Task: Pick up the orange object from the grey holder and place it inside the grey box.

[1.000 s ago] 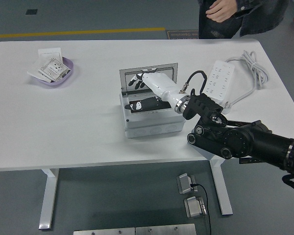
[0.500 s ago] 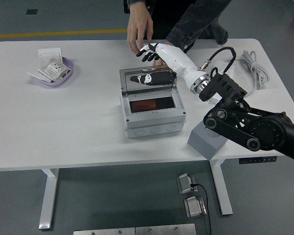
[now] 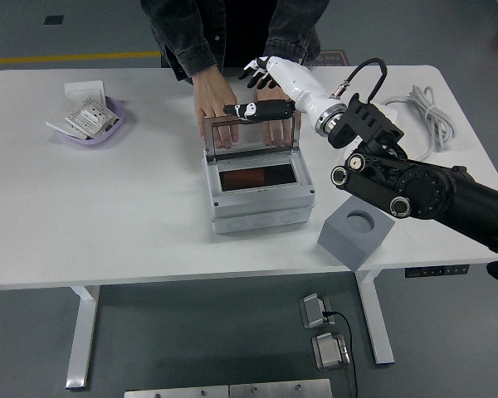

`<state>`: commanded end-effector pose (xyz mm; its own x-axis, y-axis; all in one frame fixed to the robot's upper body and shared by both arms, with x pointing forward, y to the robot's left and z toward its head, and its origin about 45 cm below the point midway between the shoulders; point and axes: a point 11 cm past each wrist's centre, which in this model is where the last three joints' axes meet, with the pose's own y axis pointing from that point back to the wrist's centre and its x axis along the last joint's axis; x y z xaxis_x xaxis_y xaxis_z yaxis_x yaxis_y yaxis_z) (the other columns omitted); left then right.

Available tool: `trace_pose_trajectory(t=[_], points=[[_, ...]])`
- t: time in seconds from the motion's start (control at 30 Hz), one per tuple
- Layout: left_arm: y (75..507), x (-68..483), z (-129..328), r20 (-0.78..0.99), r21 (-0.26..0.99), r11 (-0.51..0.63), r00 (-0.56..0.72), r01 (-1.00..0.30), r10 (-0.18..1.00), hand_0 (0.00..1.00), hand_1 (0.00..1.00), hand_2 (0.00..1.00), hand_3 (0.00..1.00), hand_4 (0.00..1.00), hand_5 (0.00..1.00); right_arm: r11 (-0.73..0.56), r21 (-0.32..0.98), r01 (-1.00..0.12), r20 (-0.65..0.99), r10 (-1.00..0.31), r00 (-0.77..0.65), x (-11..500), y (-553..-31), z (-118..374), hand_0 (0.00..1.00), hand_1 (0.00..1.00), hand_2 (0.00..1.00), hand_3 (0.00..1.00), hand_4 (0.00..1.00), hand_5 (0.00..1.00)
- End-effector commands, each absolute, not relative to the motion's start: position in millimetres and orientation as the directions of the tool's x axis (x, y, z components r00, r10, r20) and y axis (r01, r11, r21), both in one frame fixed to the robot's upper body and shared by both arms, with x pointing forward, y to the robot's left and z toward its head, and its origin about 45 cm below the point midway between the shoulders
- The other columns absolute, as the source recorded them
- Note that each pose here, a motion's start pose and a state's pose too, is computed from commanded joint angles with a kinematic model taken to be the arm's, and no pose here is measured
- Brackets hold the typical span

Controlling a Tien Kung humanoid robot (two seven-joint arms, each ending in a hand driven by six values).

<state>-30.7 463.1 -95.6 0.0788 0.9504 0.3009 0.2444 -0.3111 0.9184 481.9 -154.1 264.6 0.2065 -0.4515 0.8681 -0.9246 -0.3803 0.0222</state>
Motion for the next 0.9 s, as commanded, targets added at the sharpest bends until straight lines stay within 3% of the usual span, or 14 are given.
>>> trace_pose_trajectory(t=[0.9], points=[[463.6,-33.1,-95.3,0.305,0.916,-0.312,0.068,0.251,0.950,0.690,0.728,0.672,0.812,0.669,0.099,-0.452,0.087,-0.888,0.890,-0.366,0.273,446.7,-159.4,233.5,0.594,0.585,0.633,0.701,0.998,0.625]])
